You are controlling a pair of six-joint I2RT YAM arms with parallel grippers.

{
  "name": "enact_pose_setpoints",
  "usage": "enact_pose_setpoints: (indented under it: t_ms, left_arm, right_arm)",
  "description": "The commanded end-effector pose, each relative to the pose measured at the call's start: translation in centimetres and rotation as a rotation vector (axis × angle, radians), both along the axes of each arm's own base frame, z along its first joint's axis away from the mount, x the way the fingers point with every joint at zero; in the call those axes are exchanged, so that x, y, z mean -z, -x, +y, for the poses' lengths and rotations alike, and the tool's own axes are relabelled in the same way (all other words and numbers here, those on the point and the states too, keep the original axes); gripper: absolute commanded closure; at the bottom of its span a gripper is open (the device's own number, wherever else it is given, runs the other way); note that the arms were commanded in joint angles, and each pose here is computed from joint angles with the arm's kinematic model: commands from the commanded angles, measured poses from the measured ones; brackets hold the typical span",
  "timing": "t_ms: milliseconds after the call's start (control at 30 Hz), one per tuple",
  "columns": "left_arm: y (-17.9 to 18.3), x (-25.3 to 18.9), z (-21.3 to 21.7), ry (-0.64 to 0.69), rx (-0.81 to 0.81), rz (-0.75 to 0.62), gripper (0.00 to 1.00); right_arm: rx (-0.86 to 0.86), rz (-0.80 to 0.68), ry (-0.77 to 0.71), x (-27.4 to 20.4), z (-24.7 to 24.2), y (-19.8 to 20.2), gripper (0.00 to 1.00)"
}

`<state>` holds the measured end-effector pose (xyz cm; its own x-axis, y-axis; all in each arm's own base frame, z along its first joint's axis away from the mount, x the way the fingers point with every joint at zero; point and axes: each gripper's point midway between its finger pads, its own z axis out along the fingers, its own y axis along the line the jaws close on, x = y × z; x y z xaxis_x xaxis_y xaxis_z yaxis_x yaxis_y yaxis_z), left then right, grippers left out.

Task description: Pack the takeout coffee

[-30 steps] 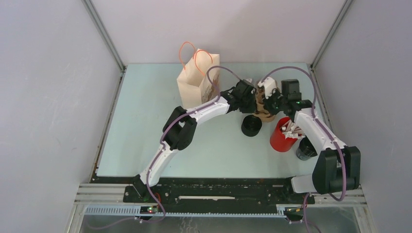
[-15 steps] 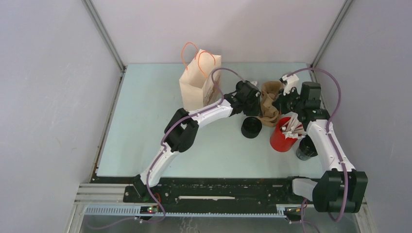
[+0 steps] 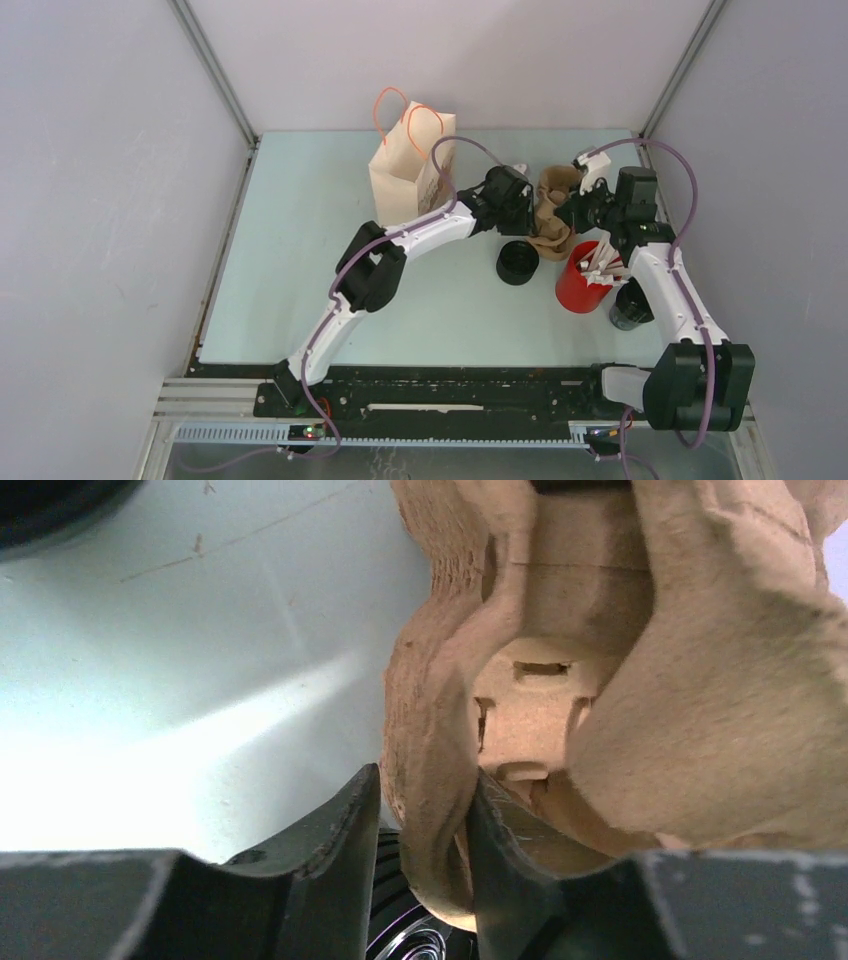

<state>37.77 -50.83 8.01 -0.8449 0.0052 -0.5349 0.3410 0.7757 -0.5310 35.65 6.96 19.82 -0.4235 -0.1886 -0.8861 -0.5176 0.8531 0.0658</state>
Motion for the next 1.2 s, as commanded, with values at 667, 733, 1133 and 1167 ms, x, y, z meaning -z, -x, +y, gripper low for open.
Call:
enact_pose_setpoints:
  t_ms: [667, 733, 1133, 1167]
  left_arm:
    - [-1.3, -7.7, -0.5, 0.128, 0.036, -0.092, 0.7]
    - [-1.4, -8.4, -0.4, 0.137, 0.035, -0.1, 0.72]
    - [-2.1, -10.8, 1.0, 0.105, 0.016, -0.168, 0.77]
    - [-2.1, -10.9, 1.0, 0.106, 0.018, -0.167, 0.74]
  right_arm:
    - [0.049, -0.147, 0.048, -4.5, 1.1, -0.1, 1.0]
    - [0.056, -0.156, 0.067, -4.5, 0.9, -0.1, 1.0]
    - [0.06, -0.191, 0.123, -4.8, 1.6, -0.3, 1.0]
    - [0.057, -0.193, 0.126, -4.8, 1.7, -0.3, 1.0]
